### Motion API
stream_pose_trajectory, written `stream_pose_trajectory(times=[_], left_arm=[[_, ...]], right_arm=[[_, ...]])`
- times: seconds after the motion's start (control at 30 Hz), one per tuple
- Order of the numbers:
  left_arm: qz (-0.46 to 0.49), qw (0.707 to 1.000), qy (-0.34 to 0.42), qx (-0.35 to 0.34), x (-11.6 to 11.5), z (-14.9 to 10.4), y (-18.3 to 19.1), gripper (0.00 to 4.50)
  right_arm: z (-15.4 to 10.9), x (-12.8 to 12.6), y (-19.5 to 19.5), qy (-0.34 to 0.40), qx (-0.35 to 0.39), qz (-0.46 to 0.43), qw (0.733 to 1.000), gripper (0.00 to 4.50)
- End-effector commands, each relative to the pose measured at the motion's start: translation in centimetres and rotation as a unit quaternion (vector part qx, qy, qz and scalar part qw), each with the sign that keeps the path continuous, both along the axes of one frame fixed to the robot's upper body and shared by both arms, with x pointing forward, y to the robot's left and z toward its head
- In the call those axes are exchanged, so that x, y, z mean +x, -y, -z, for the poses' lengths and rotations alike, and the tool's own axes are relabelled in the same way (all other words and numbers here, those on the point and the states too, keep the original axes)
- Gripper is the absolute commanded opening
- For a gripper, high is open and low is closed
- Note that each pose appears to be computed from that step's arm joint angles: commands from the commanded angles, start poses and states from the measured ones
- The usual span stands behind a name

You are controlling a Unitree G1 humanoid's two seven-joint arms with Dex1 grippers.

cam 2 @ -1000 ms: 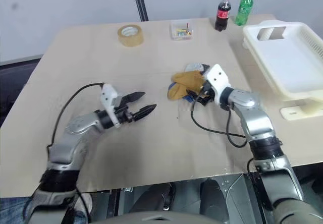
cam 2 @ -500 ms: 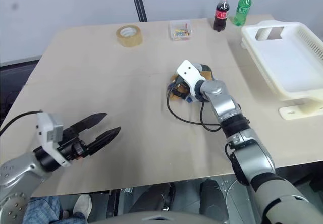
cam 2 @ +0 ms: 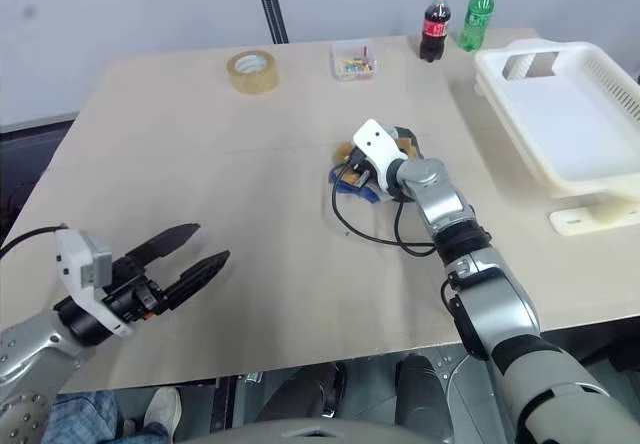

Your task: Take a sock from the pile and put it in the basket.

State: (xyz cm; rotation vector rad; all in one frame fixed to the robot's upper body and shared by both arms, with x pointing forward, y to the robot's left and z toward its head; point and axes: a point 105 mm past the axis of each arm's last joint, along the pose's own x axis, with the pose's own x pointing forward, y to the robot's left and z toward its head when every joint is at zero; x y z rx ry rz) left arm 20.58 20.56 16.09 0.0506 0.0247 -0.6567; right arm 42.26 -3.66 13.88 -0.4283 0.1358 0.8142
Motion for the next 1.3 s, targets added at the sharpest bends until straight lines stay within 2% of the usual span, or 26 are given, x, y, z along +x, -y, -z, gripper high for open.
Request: stream_pose_trajectory(times=[0.03,0.33,0.4,0.5,0.53,0.7,0.8,0.9,1.3], left_arm=[[0.010,1.000,0.026,0.007,-0.2,-1.0,0.8,3.81],[0.007,1.000,0.022,0.008,0.0,-0.6,1.2,3.81],[0.006,1.000,0.021,0.008,0.0,-0.5,1.3,3.81],[0.002,1.000,0.020,0.010,0.0,-0.5,1.3,3.81],[0.001,1.000,0.020,0.010,0.0,-0.5,1.3,3.81],[-0.004,1.000,0.019,0.012,-0.1,-0.5,1.2,3.81],[-0.007,1.000,0.019,0.013,0.0,-0.5,1.1,3.81],[-0.008,1.000,0.019,0.013,0.0,-0.5,1.1,3.81],[-0.008,1.000,0.015,0.013,0.2,-0.1,1.2,3.81]], right_arm=[[-2.3,-0.3,-0.5,0.031,0.025,-0.014,0.999,0.02],[-2.2,-0.2,-0.1,0.021,0.043,-0.005,0.999,0.02],[-2.2,-0.2,-0.2,0.017,0.046,-0.006,0.999,0.71],[-1.9,-0.1,-0.1,0.024,0.039,0.000,0.999,2.01],[-1.7,-0.1,-0.1,0.022,0.035,-0.001,0.999,2.12],[-1.3,-0.2,-0.2,0.014,0.031,-0.005,0.999,2.12],[-1.5,-0.2,-0.4,0.018,0.037,-0.006,0.999,1.39],[-2.0,-0.2,-0.6,0.026,0.043,-0.007,0.999,0.03],[-1.9,-0.3,-0.6,0.013,0.057,-0.006,0.998,0.03]])
